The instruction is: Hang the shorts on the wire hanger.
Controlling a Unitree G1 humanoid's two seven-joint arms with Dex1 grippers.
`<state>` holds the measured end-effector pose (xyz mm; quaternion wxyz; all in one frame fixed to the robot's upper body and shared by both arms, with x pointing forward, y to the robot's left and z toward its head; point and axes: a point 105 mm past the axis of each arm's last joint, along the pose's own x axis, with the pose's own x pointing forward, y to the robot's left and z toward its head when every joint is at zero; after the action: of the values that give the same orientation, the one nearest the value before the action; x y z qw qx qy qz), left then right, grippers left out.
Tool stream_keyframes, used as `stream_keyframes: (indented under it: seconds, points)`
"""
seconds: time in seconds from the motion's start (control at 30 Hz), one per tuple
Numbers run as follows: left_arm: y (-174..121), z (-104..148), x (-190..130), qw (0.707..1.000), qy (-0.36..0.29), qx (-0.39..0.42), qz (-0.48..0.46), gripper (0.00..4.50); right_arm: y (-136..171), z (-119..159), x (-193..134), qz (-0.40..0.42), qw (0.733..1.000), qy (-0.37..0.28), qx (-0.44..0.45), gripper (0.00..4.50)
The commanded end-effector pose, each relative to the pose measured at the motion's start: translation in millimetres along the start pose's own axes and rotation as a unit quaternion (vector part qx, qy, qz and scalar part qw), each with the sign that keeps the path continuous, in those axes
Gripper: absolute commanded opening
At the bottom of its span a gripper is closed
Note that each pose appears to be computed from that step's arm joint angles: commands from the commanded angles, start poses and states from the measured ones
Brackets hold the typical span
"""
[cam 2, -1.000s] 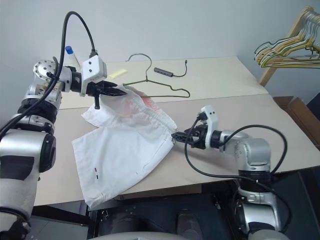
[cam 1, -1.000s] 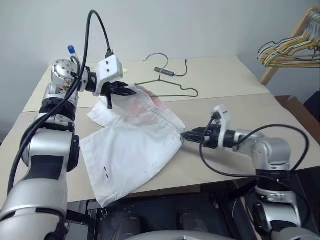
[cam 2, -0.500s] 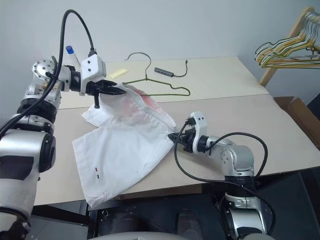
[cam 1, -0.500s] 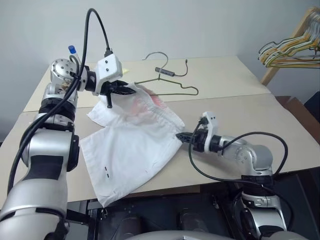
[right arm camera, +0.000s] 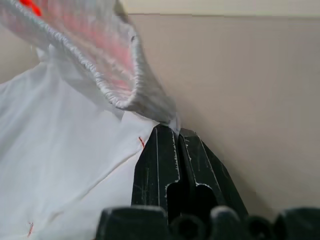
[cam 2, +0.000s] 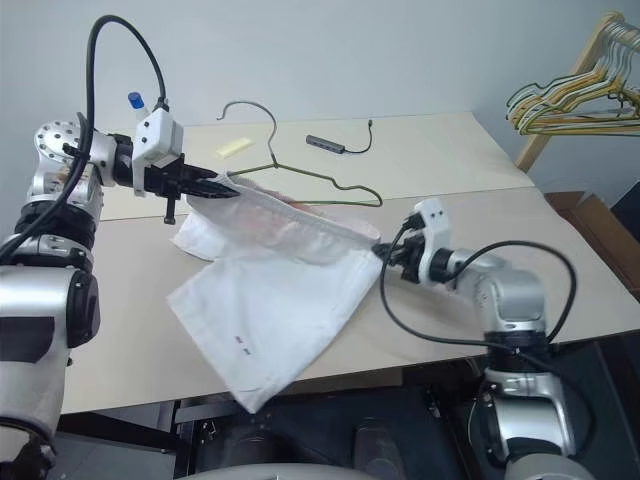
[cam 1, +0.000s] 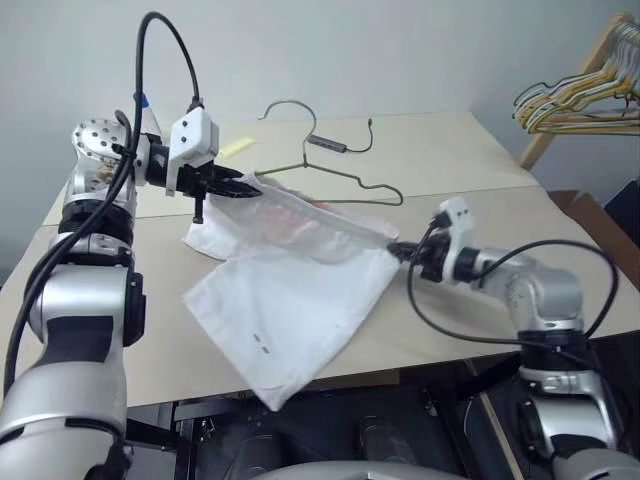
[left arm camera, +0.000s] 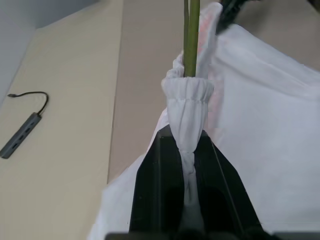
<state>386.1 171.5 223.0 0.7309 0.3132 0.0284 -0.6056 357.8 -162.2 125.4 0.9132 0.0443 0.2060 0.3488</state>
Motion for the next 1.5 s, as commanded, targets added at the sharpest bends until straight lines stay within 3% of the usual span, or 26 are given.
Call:
stream_keyframes:
  seconds: [0.03,0.7,0.83,1.0,1.3,1.5]
  points:
    - [6.7,15.4,-12.8,0.999,-0.021,0.027,0.021,0.00,-15.8,22.3,-13.7,-0.010,0.999,-0.019,-0.025,0.02]
    - [5.2,-5.9,-8.4,0.998,0.050,0.039,0.030,0.00,-20.4,49.8,-31.3,0.000,0.989,0.017,-0.150,0.02]
    - [7.6,-6.7,-4.8,0.997,0.054,0.038,0.038,0.00,-7.4,60.6,-31.0,0.008,0.967,0.043,-0.251,0.02]
    - [9.9,-14.7,-4.3,0.993,0.095,0.047,0.046,0.00,18.0,85.7,-33.1,0.035,0.948,0.033,-0.315,0.02]
    - [10.9,-9.5,0.6,0.994,0.083,0.056,0.045,0.00,45.6,104.2,-21.8,0.045,0.895,0.047,-0.442,0.02]
    - [10.9,-3.7,3.4,0.995,0.069,0.061,0.040,0.00,53.4,112.9,-6.0,0.051,0.884,0.036,-0.462,0.02]
